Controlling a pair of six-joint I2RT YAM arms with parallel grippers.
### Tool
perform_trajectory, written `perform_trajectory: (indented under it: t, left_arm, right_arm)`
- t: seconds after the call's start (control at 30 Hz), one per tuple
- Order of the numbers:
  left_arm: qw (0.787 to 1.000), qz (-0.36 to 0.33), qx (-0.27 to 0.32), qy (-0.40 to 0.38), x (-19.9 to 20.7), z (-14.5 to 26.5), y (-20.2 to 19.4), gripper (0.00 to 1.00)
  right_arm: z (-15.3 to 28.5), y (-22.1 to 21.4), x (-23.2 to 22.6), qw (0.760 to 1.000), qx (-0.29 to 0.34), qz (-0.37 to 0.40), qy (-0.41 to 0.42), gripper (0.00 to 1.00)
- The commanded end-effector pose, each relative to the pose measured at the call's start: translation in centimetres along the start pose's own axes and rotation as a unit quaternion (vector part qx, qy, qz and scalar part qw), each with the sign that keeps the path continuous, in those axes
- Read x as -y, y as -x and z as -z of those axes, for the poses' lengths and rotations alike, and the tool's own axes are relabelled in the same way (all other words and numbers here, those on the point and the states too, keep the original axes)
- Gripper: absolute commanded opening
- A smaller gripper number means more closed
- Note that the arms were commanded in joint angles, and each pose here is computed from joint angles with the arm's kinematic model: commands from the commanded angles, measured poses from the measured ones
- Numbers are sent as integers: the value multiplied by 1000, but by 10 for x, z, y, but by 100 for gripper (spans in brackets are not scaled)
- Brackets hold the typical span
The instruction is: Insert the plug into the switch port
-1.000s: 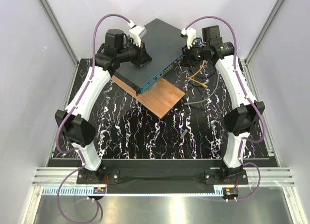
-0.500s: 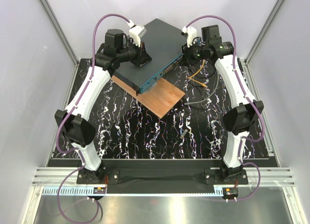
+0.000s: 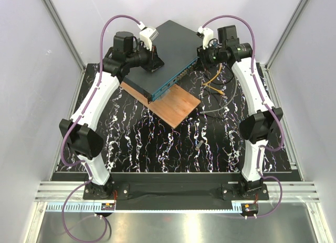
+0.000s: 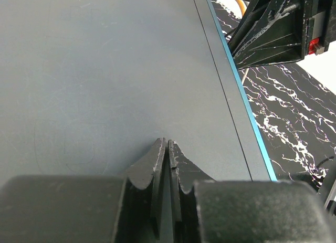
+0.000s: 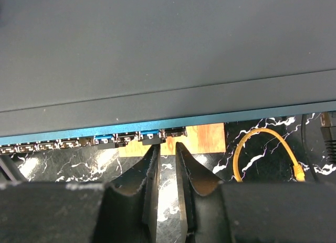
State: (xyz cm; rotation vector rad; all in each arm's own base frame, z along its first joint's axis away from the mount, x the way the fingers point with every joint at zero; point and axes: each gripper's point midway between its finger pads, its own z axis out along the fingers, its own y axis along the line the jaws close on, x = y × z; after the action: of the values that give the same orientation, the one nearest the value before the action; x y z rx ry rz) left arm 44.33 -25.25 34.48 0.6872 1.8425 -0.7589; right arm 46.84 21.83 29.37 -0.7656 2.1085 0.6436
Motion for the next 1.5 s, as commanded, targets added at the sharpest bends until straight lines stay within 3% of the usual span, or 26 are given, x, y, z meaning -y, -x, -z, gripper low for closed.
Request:
perform_trajectory:
  t: [0.0, 0.2, 0.33, 0.4, 0.43, 0.53, 0.7, 0.77, 1.07, 1.2, 1.47]
  left_arm:
    - [1000, 14, -21, 12, -13, -2, -17, 11]
    - [1000, 13, -19, 12, -12, -2, -15, 11]
    - [1000, 3, -9, -1, -4, 5, -6, 13]
    - [1000, -14, 2, -11, 1, 9, 0, 17]
    - [1000, -21, 7, -14, 5, 13, 4, 19]
    - [998, -42, 29, -28, 14, 22, 16, 31]
    - [993, -76, 55, -68, 36, 35, 28, 51]
    - [992, -80, 63, -75, 41, 40, 30, 54]
    - [987, -88, 71, -118, 67, 59, 37, 61]
    - [980, -111, 63, -154, 81, 68, 29, 63]
    - [979, -107, 55, -166, 87, 72, 18, 63]
  right_arm:
    - [-17, 68, -14, 991, 116, 64, 16, 24]
    - [-13, 66, -13, 992, 111, 60, 9, 25]
    - [7, 38, -10, 995, 83, 46, 20, 38]
    - [36, 33, -18, 994, 89, 52, 29, 43]
    - [38, 12, -11, 997, 69, 36, 29, 51]
    - [63, -23, -25, 997, 43, 51, 45, 60]
    - [85, -112, -59, 986, -44, 119, 110, 65]
    - [88, -133, -68, 979, -56, 144, 134, 67]
    - [36, -212, -90, 923, -152, 268, 232, 67]
    - [22, -240, -88, 874, -157, 368, 275, 67]
    - [-10, -282, -84, 808, -182, 454, 328, 66]
